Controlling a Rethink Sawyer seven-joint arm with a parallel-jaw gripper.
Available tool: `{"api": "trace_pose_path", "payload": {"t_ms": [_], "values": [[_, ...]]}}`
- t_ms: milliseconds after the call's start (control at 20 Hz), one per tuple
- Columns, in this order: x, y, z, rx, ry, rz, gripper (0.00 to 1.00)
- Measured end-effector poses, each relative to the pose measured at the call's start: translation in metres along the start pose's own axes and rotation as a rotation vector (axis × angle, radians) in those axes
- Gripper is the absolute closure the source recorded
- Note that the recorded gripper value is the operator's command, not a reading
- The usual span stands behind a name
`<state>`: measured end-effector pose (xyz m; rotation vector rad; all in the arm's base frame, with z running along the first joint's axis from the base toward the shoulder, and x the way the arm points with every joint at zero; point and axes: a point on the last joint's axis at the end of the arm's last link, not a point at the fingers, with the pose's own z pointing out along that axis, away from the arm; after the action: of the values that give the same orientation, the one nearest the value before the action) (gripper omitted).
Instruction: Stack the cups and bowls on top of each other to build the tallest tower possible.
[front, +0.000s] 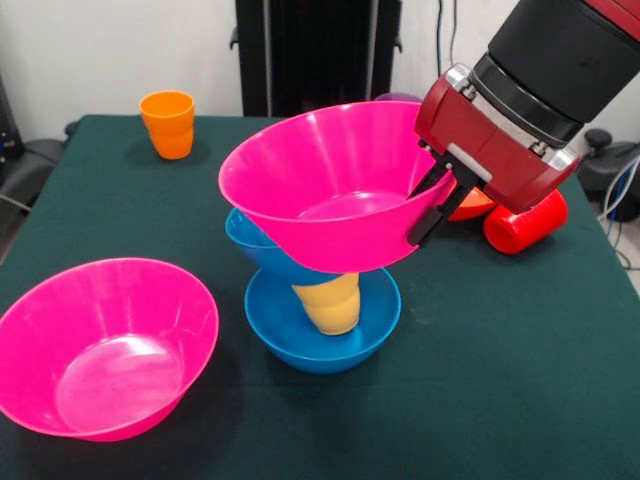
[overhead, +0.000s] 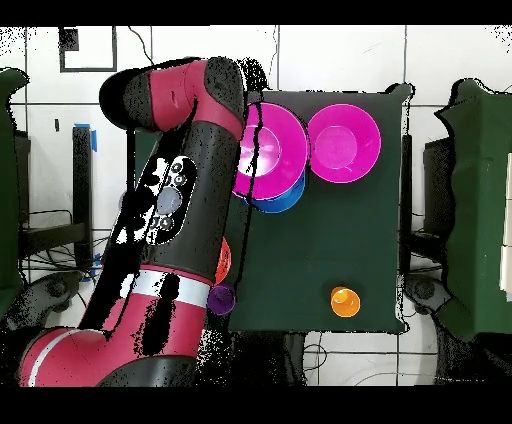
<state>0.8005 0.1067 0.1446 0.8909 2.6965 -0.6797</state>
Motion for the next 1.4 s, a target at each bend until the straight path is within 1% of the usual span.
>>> {"api": "trace_pose_path", "payload": {"t_ms": [200, 250, 300, 450, 700, 800, 1400], "values": [[-0.002, 0.004, -0.003, -0.023, -0.017, 0.001, 1.0], [-0.004, 0.005, -0.004, -0.035, -0.028, 0.001, 1.0], [-0.007, 0.008, -0.005, -0.057, -0.05, 0.001, 1.0], [-0.009, 0.014, -0.005, -0.089, -0.078, 0.0, 1.0], [-0.01, 0.024, -0.006, -0.136, -0.106, -0.002, 1.0], [-0.008, 0.028, -0.005, -0.146, -0.11, -0.004, 1.0], [-0.006, 0.03, -0.005, -0.15, -0.107, -0.006, 1.0]]}}
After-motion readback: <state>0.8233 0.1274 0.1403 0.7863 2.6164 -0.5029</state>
